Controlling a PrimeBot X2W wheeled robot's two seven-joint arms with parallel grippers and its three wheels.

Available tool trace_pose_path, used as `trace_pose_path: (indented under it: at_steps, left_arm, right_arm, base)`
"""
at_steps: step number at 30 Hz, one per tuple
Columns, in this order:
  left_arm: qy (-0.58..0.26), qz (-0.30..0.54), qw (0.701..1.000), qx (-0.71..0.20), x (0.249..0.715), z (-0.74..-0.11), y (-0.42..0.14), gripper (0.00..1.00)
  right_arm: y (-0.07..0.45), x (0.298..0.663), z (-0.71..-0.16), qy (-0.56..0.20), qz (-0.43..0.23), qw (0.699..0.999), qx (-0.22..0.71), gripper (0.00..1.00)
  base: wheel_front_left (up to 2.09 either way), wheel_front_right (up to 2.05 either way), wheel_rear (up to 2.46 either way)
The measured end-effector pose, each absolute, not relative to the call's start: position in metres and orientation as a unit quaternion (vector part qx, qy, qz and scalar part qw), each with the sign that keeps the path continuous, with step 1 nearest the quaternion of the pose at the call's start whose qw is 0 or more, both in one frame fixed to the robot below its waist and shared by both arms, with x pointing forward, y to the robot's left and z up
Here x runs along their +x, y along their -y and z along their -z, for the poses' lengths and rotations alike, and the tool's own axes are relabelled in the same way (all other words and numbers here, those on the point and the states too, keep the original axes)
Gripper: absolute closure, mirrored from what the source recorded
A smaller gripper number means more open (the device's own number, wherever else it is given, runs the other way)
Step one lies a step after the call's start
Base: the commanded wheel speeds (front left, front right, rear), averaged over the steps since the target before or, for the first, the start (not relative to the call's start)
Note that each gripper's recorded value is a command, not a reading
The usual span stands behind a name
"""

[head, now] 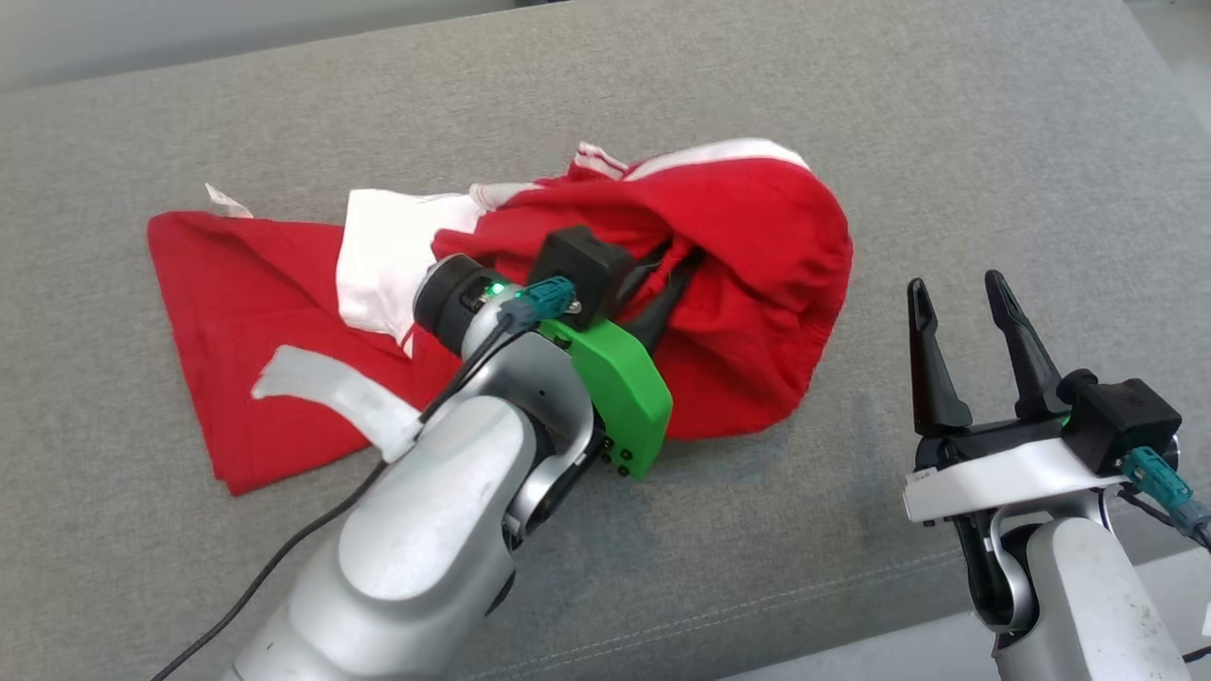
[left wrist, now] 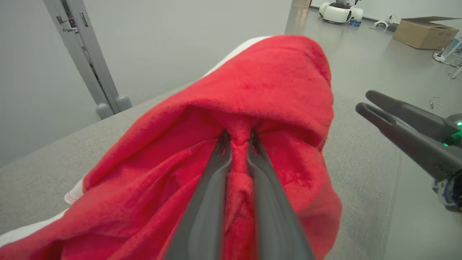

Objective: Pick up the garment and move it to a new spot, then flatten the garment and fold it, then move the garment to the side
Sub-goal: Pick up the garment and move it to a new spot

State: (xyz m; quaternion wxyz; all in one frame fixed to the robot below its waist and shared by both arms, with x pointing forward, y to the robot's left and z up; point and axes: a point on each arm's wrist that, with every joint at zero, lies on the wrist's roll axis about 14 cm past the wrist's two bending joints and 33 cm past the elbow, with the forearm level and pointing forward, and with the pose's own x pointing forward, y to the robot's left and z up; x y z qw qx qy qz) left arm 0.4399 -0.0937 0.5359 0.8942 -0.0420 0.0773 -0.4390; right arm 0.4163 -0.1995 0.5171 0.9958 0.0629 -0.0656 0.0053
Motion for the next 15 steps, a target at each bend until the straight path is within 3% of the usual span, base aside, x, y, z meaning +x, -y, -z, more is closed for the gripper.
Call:
trace_pose_path:
  at_steps: [5,10,11,12,15]
  left_arm:
    - [-0.137,0.477,0.868,-0.030,0.430,-0.495,0.124,1.00]
    - [-0.179,0.472,0.862,-0.038,0.441,-0.464,0.130,1.00]
    - [-0.185,0.473,0.861,-0.040,0.442,-0.459,0.132,0.63]
    - [-0.185,0.476,0.859,-0.046,0.442,-0.459,0.135,0.00]
    - [-0.175,0.487,0.853,-0.066,0.441,-0.463,0.145,0.00]
  right_arm:
    - [0.213,0.412,-0.512,0.058,0.014,0.996,0.065,0.00]
    - [0.219,0.412,-0.506,0.049,0.025,0.996,0.069,0.00]
    - [0.220,0.411,-0.504,0.047,0.026,0.996,0.069,0.00]
    - [0.222,0.411,-0.502,0.044,0.029,0.996,0.068,0.00]
    - [0.227,0.410,-0.498,0.038,0.036,0.996,0.067,0.00]
  base:
    - [0.00,0.00,0.00]
    - [0.00,0.00,0.00]
    - [0.00,0.00,0.00]
    - [0.00,0.00,0.00]
    - [0.00,0.00,0.00]
